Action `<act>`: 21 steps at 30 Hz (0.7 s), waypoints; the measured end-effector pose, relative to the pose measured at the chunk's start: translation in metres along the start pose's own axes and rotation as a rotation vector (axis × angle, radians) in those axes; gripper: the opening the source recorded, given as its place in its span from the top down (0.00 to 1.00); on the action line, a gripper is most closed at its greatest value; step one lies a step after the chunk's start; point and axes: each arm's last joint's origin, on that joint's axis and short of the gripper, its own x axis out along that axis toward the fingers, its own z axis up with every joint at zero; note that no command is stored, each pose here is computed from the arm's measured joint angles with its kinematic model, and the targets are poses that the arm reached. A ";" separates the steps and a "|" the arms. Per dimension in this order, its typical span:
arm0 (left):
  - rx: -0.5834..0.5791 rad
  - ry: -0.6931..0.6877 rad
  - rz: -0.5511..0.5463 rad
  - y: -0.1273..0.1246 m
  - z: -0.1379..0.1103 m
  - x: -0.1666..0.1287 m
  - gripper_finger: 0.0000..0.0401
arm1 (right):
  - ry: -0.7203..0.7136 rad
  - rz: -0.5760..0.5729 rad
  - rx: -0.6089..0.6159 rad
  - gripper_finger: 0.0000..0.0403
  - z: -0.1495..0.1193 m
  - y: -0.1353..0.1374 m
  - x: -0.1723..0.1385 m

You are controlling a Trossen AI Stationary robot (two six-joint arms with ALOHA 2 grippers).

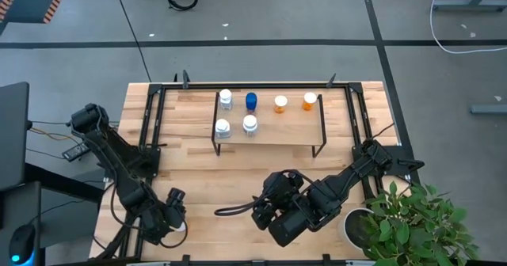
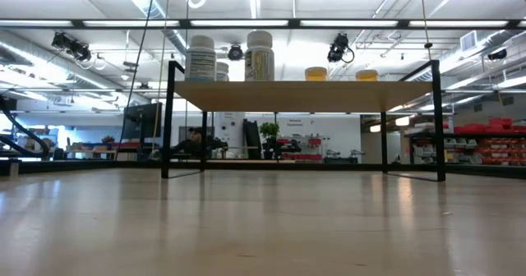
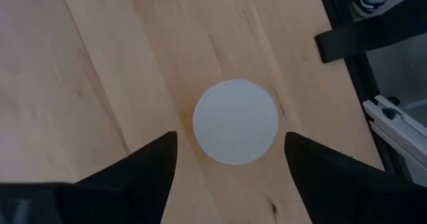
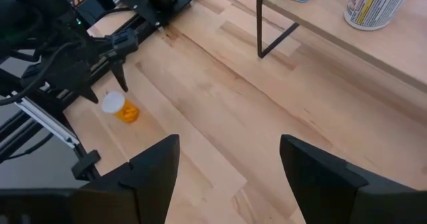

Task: Pick and place medicine bottles onto shelf by color
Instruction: Put the orange pill bottle on the shelf

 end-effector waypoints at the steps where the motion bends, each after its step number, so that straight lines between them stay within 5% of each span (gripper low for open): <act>1: 0.000 0.000 0.000 0.000 0.000 0.000 0.29 | 0.000 0.000 -0.003 0.34 0.000 0.000 0.000; 21: 0.060 0.036 0.037 -0.001 0.002 0.021 0.29 | 0.000 0.001 -0.001 0.34 0.000 0.000 0.000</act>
